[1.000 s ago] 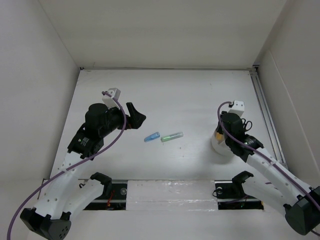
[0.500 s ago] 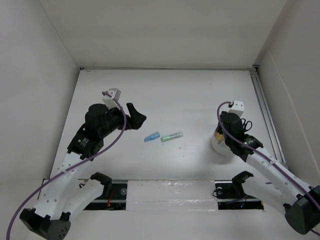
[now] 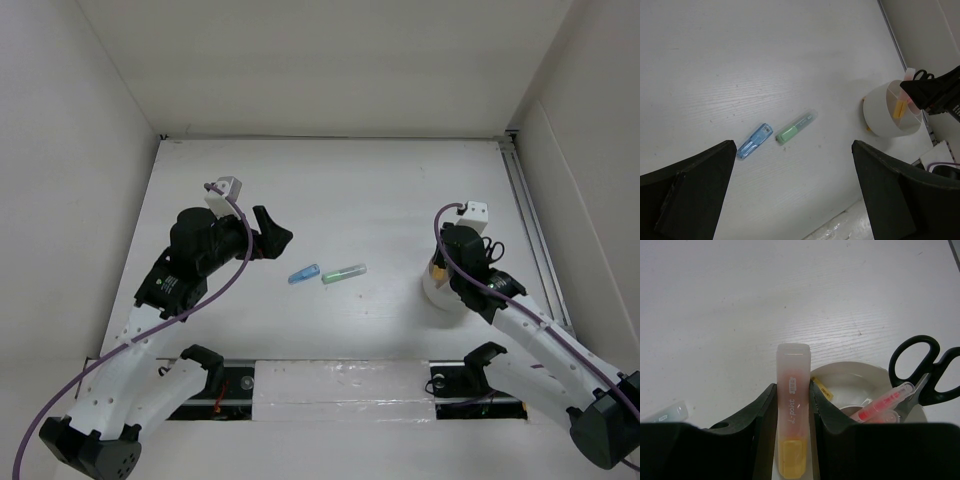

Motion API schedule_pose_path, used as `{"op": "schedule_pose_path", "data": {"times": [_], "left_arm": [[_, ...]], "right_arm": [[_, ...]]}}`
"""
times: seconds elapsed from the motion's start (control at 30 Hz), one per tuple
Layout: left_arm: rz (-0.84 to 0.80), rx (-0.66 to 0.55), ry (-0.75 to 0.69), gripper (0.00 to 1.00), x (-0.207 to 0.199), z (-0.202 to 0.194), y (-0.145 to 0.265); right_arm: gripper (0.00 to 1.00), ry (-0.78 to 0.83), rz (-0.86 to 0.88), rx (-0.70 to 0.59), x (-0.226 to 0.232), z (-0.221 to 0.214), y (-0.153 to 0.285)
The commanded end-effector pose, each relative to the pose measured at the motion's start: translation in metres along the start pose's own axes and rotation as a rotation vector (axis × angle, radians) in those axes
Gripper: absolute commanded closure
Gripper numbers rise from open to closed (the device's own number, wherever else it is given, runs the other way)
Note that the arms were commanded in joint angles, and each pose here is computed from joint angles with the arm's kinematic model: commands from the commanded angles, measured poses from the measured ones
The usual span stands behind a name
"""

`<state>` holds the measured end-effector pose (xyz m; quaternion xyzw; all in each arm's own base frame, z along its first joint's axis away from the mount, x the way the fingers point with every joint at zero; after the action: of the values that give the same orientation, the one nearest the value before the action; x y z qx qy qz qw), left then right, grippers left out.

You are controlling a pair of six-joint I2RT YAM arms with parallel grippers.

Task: Sort the stationery into containers
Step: Place the pen in the storage box.

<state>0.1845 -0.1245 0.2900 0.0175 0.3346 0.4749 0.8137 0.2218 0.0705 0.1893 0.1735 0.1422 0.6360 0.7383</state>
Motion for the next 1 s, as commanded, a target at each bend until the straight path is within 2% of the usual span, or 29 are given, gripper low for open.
{"op": "schedule_pose_path", "data": {"times": [0.0, 0.2, 0.97], "left_arm": [[-0.051, -0.051, -0.029, 0.00, -0.0088, 0.0100, 0.0045], [-0.051, -0.051, -0.029, 0.00, -0.0088, 0.0100, 0.0045], [-0.043, -0.056, -0.028, 0.00, -0.0080, 0.0106, 0.0043]], "right_arm": [[0.78, -0.036, -0.004, -0.054, 0.0015, 0.0200, 0.0055], [0.75, -0.033, 0.004, -0.054, 0.0035, 0.0195, 0.0064], [0.75, -0.047, -0.028, -0.052, 0.0037, 0.0196, 0.0049]]}}
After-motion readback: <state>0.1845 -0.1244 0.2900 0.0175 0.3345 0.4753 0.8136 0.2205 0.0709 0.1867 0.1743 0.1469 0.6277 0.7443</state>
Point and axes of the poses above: each gripper's point midway between its finger pads, its own y axis back along the fingers, its own x axis along the line the jaws close on, z = x × y, the point moved 7 cm from there along y, back along the fingers, and after that the axes turned 3 degrees about y, right-handed, at the moved point
